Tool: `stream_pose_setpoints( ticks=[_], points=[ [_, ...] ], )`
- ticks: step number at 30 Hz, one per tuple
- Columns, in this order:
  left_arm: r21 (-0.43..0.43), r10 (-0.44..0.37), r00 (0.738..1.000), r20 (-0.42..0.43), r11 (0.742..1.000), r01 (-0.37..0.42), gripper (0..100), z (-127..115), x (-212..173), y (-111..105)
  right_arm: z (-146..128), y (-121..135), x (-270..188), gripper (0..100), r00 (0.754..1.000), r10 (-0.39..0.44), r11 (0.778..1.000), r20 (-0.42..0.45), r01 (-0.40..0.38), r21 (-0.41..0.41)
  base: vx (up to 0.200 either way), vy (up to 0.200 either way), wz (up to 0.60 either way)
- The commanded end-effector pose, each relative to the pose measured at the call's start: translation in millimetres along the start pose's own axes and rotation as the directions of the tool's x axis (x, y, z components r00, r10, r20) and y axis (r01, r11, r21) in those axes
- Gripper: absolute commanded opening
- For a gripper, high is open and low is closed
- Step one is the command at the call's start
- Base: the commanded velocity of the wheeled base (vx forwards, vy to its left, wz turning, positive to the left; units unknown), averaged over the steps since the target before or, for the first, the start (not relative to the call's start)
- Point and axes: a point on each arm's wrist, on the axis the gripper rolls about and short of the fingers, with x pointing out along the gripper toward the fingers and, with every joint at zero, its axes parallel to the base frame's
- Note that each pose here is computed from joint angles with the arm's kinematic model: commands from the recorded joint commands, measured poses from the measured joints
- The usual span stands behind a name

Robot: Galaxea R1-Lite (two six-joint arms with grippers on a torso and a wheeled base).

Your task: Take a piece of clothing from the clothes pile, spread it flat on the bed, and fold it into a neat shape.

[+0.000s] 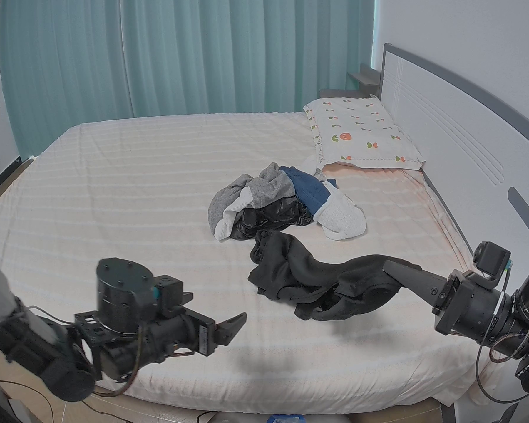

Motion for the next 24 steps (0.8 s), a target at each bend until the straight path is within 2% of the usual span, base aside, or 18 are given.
stream_pose_setpoints(
  ticks=[1, 2, 6, 9, 11, 14, 24],
  points=[
    [-0.017, 0.011, 0.996, -0.086, 1.0, -0.012, 100, -40, 58, -21, 5, 15, 20, 0, 0.996, 0.084, 0.996, 0.017, -0.084, -0.008, 0.0, 0.0, 0.0],
    [-0.03, 0.029, 0.998, -0.055, 0.999, -0.031, 100, -39, 70, -23, 4, 13, 29, 0, 0.997, 0.08, 0.997, 0.01, -0.08, -0.007, 0.0, 0.0, 0.0],
    [-0.034, 0.076, 0.997, -0.021, 0.996, -0.077, 100, -35, 88, -27, 8, 14, 38, 0, 0.996, 0.086, 0.996, 0.03, -0.086, -0.012, 0.0, 0.0, 0.0],
    [-0.032, 0.069, 0.997, -0.026, 0.997, -0.07, 100, -39, 92, -30, 22, 19, 42, 0, 0.99, 0.11, 0.993, 0.092, -0.106, -0.049, 0.0, 0.0, 0.0],
    [-0.056, 0.065, 0.998, -0.002, 0.996, -0.065, 100, -33, 95, -31, 33, 21, 41, 0, 0.984, 0.118, 0.991, 0.135, -0.108, -0.077, 0.0, 0.0, 0.0],
    [-0.108, 0.06, 0.998, 0.027, 0.993, -0.056, 100, -25, 103, -34, 34, 21, 40, 0, 0.988, 0.11, 0.992, 0.113, -0.102, -0.073, 0.0, 0.0, 0.0],
    [-0.113, 0.084, 0.996, 0.03, 0.99, -0.08, 100, -34, 146, -37, 40, 29, 47, 0, 0.983, 0.137, 0.988, 0.122, -0.127, -0.086, 0.0, 0.0, 0.0]
  ],
)
